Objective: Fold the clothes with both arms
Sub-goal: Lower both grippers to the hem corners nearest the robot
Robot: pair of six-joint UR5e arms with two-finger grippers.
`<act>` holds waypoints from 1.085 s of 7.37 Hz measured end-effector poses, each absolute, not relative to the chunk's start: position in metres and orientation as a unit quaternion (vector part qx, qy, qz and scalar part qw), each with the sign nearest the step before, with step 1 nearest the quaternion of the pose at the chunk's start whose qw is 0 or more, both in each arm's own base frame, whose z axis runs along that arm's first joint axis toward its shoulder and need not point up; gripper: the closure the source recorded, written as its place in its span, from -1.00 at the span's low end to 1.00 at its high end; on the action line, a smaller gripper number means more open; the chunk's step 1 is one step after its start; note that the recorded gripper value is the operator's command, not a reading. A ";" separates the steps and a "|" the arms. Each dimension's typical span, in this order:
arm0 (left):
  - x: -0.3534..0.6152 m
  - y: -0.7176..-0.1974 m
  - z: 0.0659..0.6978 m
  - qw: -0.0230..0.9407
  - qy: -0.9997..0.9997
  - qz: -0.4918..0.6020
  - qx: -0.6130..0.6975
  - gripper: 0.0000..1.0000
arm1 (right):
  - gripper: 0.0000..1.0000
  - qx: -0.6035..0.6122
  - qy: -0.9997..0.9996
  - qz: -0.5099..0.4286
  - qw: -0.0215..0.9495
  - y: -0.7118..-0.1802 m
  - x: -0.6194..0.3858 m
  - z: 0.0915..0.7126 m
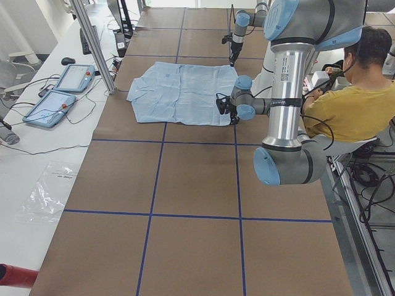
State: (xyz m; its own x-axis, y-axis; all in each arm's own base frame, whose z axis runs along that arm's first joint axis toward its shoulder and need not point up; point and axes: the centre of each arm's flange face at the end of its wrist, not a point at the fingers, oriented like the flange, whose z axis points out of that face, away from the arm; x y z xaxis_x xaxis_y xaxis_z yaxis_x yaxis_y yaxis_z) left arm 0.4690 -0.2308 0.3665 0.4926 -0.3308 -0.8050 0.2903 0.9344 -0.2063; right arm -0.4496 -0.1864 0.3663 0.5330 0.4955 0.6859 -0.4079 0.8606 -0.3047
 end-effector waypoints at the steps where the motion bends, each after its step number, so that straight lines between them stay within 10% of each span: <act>1: 0.470 -0.230 0.366 0.864 0.470 -0.179 -0.023 -0.55 | 1.00 -0.054 -0.409 0.258 0.874 -0.186 -0.450 0.366; 4: 0.467 -0.227 0.373 0.868 0.463 -0.177 -0.028 -0.56 | 1.00 -0.055 -0.412 0.258 0.872 -0.186 -0.451 0.362; 6: 0.466 -0.224 0.378 0.871 0.457 -0.179 -0.039 -0.17 | 1.00 -0.055 -0.414 0.257 0.872 -0.186 -0.452 0.361; 8: 0.468 -0.217 0.380 0.870 0.454 -0.186 -0.053 0.99 | 1.00 -0.055 -0.414 0.256 0.871 -0.185 -0.453 0.360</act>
State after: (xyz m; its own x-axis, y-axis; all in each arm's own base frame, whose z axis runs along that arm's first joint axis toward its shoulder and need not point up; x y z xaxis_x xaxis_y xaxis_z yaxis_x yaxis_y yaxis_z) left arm 0.4682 -0.2169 0.3798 0.5188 -0.3717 -0.7699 0.2758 0.9251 -0.2608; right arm -0.4530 -0.1853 0.3602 0.5251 0.4928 0.6938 -0.4010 0.8624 -0.3090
